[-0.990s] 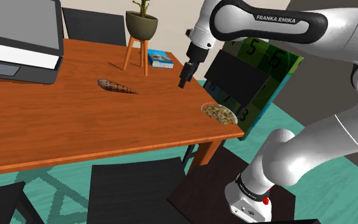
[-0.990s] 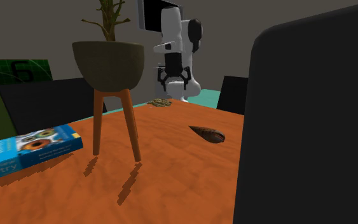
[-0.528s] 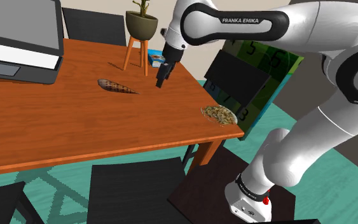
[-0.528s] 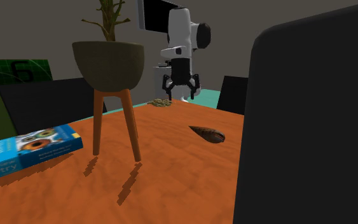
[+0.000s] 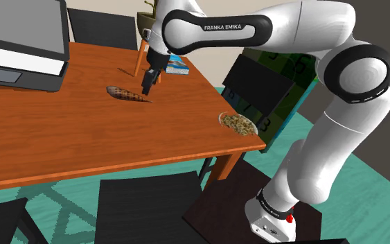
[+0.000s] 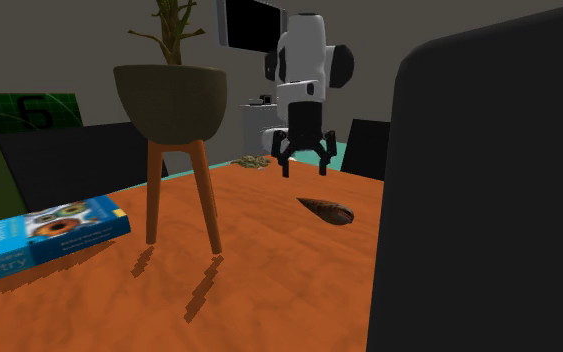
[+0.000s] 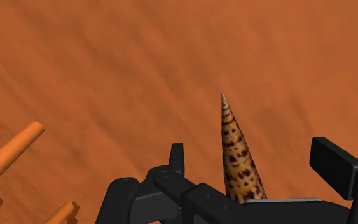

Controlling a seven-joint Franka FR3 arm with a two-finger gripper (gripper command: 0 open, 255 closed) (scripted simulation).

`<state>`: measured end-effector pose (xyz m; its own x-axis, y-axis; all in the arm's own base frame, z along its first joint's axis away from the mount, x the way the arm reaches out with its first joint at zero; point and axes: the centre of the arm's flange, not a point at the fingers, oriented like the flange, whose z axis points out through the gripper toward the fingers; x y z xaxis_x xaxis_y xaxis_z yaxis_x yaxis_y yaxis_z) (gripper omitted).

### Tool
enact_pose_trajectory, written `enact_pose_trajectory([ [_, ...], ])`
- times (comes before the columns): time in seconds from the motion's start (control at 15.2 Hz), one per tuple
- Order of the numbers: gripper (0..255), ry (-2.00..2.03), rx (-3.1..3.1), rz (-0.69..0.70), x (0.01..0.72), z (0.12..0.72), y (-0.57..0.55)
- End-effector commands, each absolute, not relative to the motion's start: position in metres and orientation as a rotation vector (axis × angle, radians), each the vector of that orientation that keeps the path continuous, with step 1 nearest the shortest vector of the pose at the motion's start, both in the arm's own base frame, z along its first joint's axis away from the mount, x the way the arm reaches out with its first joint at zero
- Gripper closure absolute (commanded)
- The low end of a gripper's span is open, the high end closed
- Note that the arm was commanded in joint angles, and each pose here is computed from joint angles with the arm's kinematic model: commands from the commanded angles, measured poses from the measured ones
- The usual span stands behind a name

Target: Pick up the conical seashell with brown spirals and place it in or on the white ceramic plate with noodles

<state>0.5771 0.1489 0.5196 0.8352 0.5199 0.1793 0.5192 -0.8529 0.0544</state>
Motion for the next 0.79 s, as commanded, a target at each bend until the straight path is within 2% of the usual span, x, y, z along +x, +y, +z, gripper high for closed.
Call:
enact_pose_trajectory([
  [0.0,0,0.905,2.979,0.316,0.594,0.516,0.165],
  [0.2,0,0.981,2.939,0.345,0.618,0.509,0.192],
  [0.73,0,0.981,2.939,0.345,0.627,0.470,0.194],
])
